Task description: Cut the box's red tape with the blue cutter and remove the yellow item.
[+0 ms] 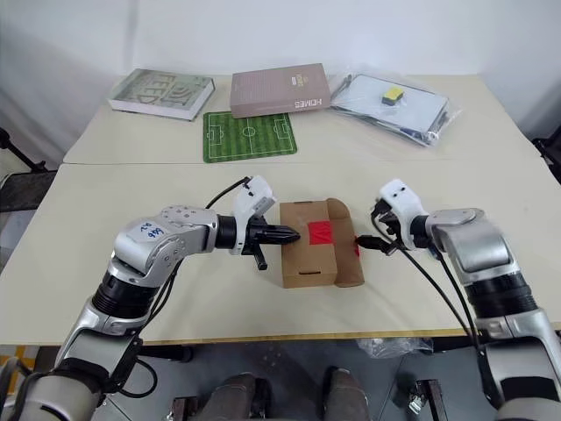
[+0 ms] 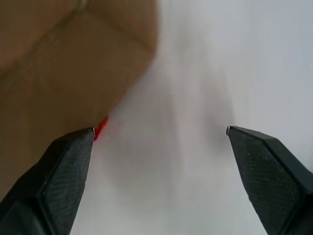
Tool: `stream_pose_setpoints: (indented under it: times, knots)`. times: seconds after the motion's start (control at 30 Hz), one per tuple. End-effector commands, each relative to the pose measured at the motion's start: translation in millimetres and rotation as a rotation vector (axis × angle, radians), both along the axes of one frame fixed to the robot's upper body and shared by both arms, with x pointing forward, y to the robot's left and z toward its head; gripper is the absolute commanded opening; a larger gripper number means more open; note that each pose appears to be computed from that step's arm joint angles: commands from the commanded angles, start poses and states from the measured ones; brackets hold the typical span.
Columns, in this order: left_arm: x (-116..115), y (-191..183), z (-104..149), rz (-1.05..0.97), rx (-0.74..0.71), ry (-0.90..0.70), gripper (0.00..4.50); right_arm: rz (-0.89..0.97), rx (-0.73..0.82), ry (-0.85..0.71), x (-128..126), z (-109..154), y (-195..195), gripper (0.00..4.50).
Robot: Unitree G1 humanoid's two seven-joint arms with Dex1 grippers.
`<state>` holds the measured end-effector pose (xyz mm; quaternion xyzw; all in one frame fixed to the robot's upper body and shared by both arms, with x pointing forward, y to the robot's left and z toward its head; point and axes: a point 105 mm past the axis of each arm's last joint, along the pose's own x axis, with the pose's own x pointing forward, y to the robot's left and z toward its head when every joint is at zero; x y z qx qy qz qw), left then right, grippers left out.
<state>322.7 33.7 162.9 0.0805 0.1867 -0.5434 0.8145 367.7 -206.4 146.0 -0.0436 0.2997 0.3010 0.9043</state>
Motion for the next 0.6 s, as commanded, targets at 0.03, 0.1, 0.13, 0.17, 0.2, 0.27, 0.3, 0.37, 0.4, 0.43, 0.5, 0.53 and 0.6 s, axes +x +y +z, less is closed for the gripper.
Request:
stream_pose_setpoints:
  times: [0.03, 0.1, 0.13, 0.17, 0.2, 0.27, 0.3, 0.37, 0.4, 0.43, 0.5, 0.53, 0.6]
  knots:
    - [-1, 6, -9, 0.023, 0.029, 0.019, 0.0, -0.002, 0.172, 0.086, -5, 7, 4, 4.47]
    - [-2, 7, -9, 0.022, 0.03, 0.021, 0.0, -0.005, 0.24, 0.134, -4, 5, 8, 4.47]
    - [-2, 7, -9, 0.022, 0.031, 0.021, 0.0, -0.006, 0.264, 0.156, -3, 3, 10, 4.47]
    - [-3, 7, -9, 0.022, 0.033, 0.021, 0.0, -0.004, 0.285, 0.177, -2, 0, 13, 4.47]
    - [-3, 7, -9, 0.021, 0.033, 0.021, 0.0, 0.001, 0.299, 0.196, -1, -2, 15, 4.47]
    - [-4, 8, -9, 0.02, 0.036, 0.022, 0.0, 0.021, 0.316, 0.232, 0, -8, 23, 4.47]
    - [-4, 8, -9, 0.019, 0.038, 0.022, 0.0, 0.04, 0.329, 0.249, 0, -10, 29, 4.47]
    - [-5, 9, -9, 0.017, 0.041, 0.022, 0.0, 0.065, 0.348, 0.268, 4, -12, 40, 4.47]
    - [-5, 9, -9, 0.017, 0.042, 0.022, 0.0, 0.079, 0.355, 0.273, 5, -12, 45, 4.47]
    - [-5, 9, -9, 0.016, 0.043, 0.023, 0.0, 0.093, 0.359, 0.284, 5, -13, 49, 4.47]
    - [-6, 9, -9, 0.017, 0.044, 0.022, 0.0, 0.132, 0.358, 0.304, 5, -14, 59, 4.47]
    - [-6, 9, -9, 0.017, 0.045, 0.022, 0.0, 0.144, 0.356, 0.31, 5, -15, 62, 4.47]
    - [-6, 10, -9, 0.018, 0.046, 0.021, 0.0, 0.17, 0.353, 0.322, 5, -16, 69, 4.47]
